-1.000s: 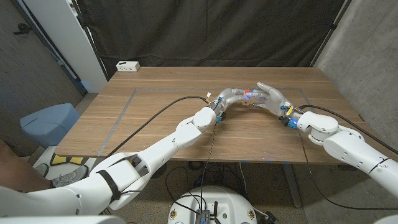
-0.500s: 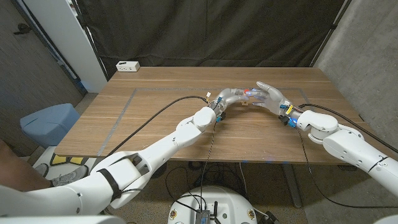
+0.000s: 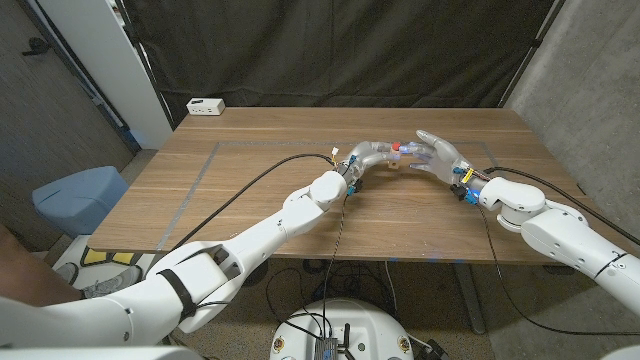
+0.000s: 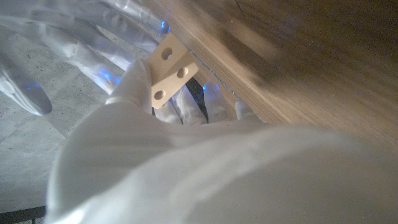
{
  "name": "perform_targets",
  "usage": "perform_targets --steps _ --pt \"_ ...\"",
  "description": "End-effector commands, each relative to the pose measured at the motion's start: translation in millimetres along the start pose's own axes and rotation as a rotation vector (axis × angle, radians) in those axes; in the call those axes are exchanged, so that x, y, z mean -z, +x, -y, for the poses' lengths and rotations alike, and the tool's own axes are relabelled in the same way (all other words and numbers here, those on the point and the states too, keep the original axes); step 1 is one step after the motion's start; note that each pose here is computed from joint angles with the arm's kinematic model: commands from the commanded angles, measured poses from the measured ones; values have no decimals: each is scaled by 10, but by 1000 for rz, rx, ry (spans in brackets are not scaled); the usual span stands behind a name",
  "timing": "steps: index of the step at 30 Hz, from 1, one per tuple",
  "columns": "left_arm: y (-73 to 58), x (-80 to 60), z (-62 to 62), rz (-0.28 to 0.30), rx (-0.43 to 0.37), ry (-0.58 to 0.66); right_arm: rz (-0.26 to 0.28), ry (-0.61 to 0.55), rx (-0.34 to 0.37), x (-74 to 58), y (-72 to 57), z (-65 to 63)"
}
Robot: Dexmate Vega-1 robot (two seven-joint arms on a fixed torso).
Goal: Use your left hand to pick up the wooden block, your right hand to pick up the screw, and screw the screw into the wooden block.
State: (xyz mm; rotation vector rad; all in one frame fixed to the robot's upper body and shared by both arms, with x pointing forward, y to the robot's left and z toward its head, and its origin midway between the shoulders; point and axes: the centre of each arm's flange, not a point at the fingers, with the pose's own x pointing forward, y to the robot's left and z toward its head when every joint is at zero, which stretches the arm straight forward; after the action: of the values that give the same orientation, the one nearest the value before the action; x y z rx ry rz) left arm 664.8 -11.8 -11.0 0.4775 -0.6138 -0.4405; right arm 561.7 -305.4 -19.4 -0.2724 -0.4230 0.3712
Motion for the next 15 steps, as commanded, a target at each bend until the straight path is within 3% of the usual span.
perform_targets --steps 1,15 --pt "-6 -14 -13 5 0 6 2 1 36 14 -28 33" --pt "-39 -27 9 3 -2 6 11 0 31 12 -24 50"
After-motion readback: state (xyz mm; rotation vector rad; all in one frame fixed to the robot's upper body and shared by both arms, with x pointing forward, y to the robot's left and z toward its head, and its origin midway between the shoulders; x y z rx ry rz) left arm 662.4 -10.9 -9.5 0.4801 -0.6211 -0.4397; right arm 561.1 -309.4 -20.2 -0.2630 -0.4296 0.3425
